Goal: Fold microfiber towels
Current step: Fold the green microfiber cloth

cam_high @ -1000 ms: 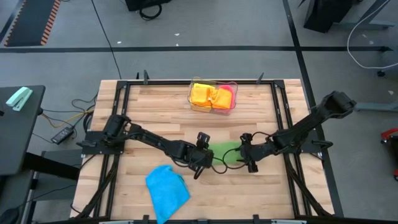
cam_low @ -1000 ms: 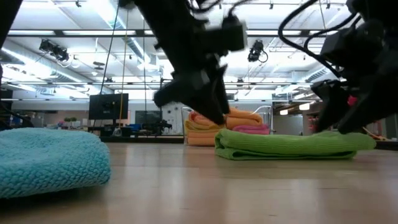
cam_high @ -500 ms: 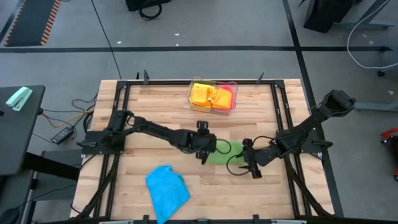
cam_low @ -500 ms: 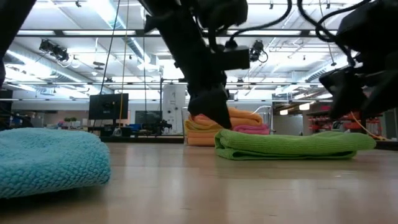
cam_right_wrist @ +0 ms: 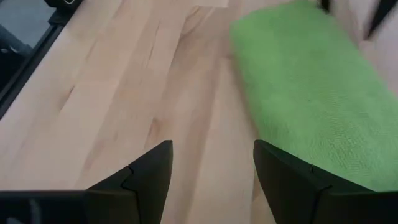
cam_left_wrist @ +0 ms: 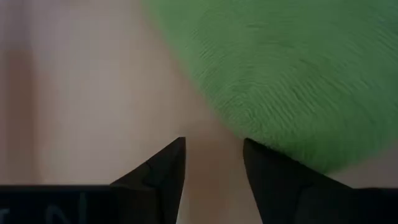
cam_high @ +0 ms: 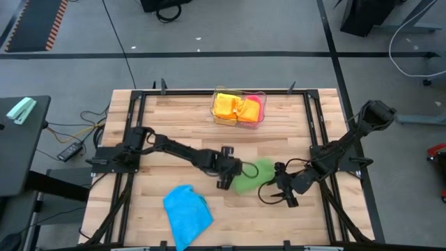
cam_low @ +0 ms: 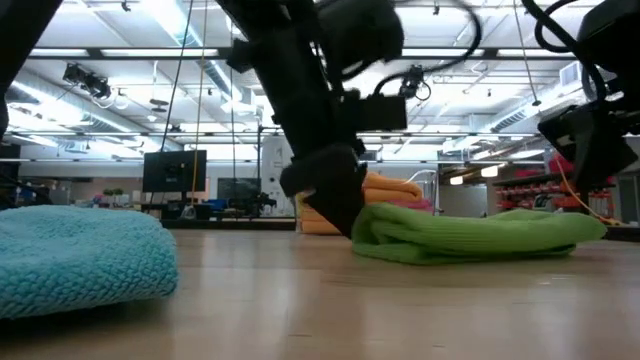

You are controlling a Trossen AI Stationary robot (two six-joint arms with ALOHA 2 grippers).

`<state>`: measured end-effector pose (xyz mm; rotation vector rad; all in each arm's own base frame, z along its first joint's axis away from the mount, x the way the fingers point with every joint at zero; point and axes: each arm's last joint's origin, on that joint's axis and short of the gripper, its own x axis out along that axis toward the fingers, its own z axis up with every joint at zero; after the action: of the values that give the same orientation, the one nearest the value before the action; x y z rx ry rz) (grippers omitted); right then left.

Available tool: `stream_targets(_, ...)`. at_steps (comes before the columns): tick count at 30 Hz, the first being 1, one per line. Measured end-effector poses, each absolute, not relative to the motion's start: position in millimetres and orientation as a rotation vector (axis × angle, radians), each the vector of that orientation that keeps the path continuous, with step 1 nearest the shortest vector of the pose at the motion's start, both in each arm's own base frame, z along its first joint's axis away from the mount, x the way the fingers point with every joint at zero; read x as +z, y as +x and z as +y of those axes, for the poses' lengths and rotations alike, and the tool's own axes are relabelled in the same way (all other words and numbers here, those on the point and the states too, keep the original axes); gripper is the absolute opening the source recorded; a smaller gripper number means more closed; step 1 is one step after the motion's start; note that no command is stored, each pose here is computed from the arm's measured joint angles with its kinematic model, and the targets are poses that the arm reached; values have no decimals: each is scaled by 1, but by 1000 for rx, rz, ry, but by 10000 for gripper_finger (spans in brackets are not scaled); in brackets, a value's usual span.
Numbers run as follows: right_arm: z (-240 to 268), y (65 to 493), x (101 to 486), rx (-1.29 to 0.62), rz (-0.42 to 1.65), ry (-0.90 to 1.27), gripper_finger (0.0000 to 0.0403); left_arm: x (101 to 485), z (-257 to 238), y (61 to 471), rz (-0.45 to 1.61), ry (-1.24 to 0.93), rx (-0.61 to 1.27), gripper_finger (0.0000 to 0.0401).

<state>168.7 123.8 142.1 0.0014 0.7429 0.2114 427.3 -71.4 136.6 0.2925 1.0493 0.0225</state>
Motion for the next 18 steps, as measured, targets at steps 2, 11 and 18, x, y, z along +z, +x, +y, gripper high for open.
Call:
stream_targets(2, 126, 167, 142, 217, 745, 11, 233, 138, -87, 428, 1008, 299, -12, 171)
stream_targets(11, 136, 160, 143, 286, 747, 24, 233, 136, -155, 433, 742, 395, -199, 171)
stream_targets(18, 144, 157, 145, 287, 691, 13, 233, 143, -179, 422, 706, 615, -111, 171)
